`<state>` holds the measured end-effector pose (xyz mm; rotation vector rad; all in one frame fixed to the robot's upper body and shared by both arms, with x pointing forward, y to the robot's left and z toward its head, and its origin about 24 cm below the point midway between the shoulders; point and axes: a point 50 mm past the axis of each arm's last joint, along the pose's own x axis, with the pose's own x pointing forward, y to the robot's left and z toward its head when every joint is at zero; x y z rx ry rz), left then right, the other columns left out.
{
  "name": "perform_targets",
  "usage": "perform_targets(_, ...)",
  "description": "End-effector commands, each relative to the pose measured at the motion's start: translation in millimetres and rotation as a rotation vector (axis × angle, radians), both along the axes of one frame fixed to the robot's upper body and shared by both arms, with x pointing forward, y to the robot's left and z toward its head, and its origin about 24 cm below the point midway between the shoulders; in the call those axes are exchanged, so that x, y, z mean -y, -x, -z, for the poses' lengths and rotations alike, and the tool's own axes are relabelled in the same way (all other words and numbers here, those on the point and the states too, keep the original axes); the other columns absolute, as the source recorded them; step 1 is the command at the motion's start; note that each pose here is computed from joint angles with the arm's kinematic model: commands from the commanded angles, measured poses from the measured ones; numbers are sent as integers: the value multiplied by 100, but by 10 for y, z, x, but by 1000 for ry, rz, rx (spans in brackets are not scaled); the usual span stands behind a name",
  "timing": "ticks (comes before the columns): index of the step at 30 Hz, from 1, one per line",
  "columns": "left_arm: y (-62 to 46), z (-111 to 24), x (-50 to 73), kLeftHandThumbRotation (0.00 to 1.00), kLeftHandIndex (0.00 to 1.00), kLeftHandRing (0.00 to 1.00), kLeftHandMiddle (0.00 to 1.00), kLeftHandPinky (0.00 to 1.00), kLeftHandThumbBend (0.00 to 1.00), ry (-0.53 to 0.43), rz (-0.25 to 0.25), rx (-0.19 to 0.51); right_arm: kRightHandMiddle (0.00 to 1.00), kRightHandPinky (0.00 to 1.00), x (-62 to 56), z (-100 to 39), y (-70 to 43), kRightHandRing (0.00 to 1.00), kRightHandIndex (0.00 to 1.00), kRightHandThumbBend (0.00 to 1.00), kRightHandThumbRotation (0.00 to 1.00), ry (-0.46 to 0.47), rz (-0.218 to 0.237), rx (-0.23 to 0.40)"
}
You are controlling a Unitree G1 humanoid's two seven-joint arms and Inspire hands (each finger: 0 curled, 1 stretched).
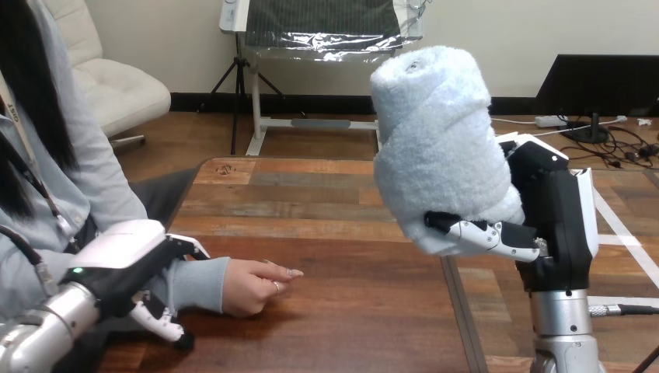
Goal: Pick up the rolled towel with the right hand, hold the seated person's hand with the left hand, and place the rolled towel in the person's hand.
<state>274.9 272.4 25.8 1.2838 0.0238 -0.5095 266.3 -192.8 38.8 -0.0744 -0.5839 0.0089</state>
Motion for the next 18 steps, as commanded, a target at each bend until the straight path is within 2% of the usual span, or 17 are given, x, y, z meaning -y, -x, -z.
perform_targets(1, -57, 22, 188, 0, 48, 40, 45, 36, 88, 49, 42, 19, 41, 24, -24, -119, -90, 29, 43, 73, 0, -18, -1, 54)
perform_targets(9, -81, -34, 205, 0, 41, 37, 42, 33, 83, 42, 49, 39, 41, 24, -45, -23, -89, 30, 44, 72, 0, -12, -12, -6)
perform_targets(18, -105, -91, 219, 0, 39, 34, 39, 29, 82, 62, 45, 77, 41, 25, -68, 70, -84, 30, 44, 74, 0, 19, -9, -58)
